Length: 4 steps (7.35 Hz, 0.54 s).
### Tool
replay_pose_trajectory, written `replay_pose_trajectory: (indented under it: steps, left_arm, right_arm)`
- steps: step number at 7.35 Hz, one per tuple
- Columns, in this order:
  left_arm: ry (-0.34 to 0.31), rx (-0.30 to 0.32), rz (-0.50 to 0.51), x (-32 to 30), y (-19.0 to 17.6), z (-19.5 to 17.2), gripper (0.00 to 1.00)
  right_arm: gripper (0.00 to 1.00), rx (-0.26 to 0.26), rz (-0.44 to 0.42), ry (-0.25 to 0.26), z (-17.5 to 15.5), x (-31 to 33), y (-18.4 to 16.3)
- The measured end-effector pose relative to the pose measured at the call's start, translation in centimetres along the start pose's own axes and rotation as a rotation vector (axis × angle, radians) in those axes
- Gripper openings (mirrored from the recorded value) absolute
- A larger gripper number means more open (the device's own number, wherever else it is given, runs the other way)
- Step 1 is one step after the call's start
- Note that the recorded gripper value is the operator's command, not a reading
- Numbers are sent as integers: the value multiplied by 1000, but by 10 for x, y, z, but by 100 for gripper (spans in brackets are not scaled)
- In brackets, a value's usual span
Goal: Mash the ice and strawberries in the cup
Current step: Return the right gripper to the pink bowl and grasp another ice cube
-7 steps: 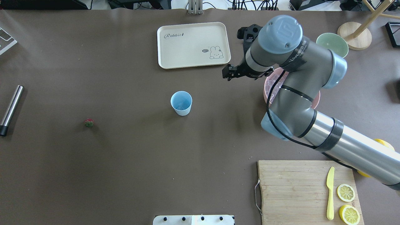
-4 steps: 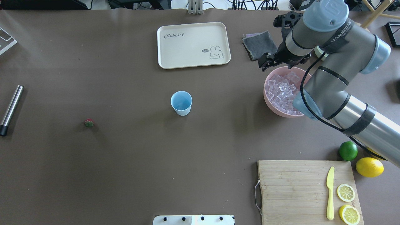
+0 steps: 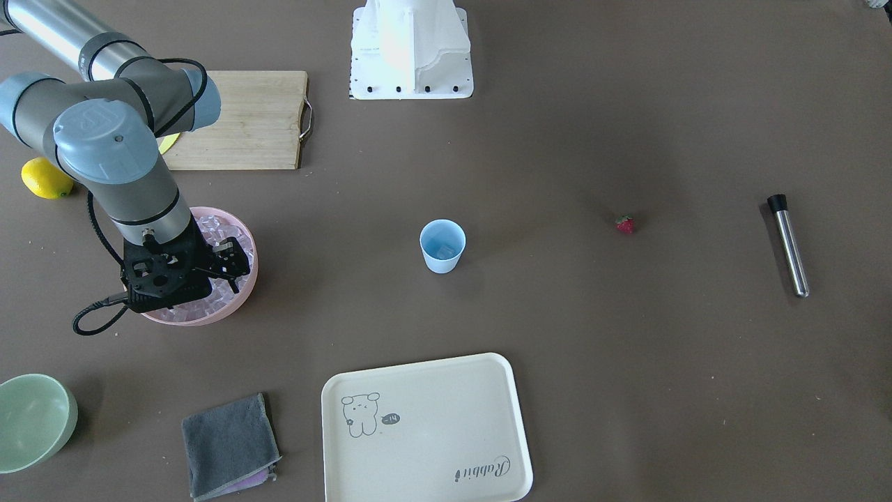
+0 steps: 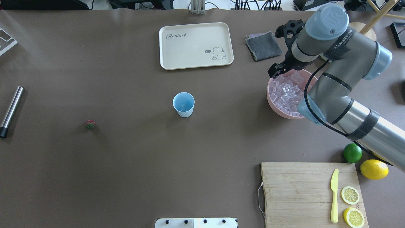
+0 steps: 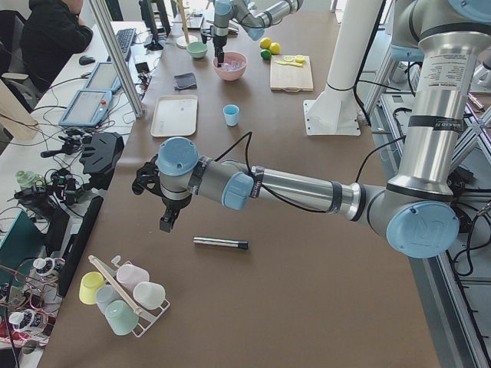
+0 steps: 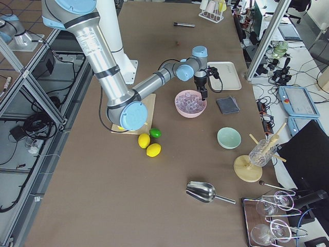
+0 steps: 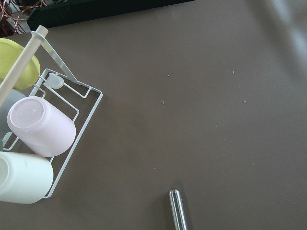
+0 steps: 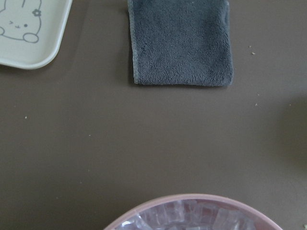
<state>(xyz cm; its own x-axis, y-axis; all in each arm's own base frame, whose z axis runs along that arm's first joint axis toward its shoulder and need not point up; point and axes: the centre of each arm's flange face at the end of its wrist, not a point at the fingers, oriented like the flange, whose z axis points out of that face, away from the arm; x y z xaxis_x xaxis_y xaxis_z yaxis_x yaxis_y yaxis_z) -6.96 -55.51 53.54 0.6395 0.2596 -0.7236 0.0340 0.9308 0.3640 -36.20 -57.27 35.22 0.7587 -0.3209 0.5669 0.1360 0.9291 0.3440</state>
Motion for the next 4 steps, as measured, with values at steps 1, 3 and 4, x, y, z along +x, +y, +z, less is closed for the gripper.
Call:
replay_pose_trajectory:
  steps: [1, 3, 4]
  left_arm:
    - [1, 0, -1, 0, 0, 0, 98]
    - [1, 1, -3, 1, 0, 0, 98]
    - [0, 2, -2, 1, -1, -1, 98]
  right_arm:
    - [90, -10, -35, 4, 5, 9, 5]
    - [83, -26, -54, 7, 14, 11, 14]
    - [73, -34, -62, 5, 18, 6, 17]
